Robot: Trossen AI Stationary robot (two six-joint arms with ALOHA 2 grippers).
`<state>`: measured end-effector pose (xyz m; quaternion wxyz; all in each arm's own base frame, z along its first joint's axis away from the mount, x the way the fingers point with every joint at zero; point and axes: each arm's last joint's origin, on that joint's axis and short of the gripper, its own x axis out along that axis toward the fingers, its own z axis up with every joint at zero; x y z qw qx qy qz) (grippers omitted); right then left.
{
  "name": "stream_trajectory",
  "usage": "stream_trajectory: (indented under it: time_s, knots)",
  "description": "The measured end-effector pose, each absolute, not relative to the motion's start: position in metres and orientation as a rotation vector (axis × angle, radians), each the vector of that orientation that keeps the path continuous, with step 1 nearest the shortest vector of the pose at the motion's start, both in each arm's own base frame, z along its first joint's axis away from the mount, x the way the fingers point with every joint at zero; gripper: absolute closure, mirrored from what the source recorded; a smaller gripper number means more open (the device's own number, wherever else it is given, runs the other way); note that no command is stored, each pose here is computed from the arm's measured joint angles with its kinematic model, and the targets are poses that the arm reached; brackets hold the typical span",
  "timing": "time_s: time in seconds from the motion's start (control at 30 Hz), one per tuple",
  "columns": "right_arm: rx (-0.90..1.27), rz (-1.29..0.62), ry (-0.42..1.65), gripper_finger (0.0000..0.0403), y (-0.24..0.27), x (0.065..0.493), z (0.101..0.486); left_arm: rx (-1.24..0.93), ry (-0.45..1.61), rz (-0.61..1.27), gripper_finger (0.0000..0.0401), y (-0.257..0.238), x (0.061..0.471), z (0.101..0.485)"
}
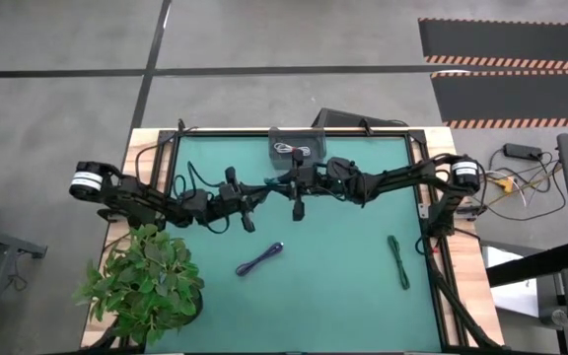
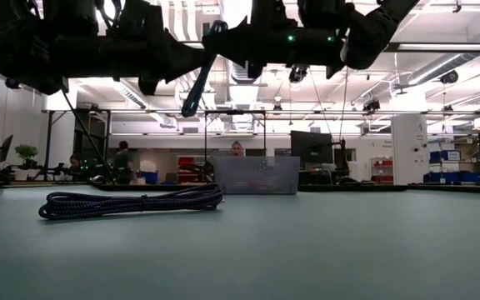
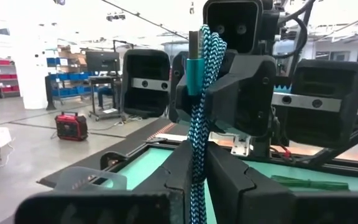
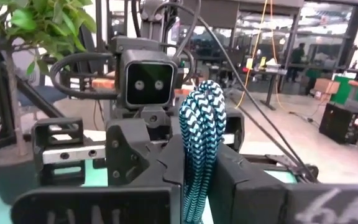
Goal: Pick and place USB-C Cables
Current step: Put the blue charger cable into the black container
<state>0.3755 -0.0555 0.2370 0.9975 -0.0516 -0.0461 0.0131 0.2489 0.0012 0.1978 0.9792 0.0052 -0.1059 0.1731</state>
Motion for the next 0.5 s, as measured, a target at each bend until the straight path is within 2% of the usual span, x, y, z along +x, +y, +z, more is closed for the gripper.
stream_trajectory:
  time_s: [0.1,0.3,0.5]
  knots:
    - [-0.120,0.029,-0.047,0.0378,-0.054,0.372,0.240,0.013,-0.215,0.325,0.0349,0.001,0.248,0.197]
    - [-0.144,0.038,0.122,0.0379,-0.051,0.353,0.254,0.025,-0.152,0.313,0.0265,0.000,0.246,0.189]
    - [0.024,0.003,0.563,0.0379,-0.041,0.307,0.271,0.004,-0.132,0.311,0.0217,0.000,0.242,0.183]
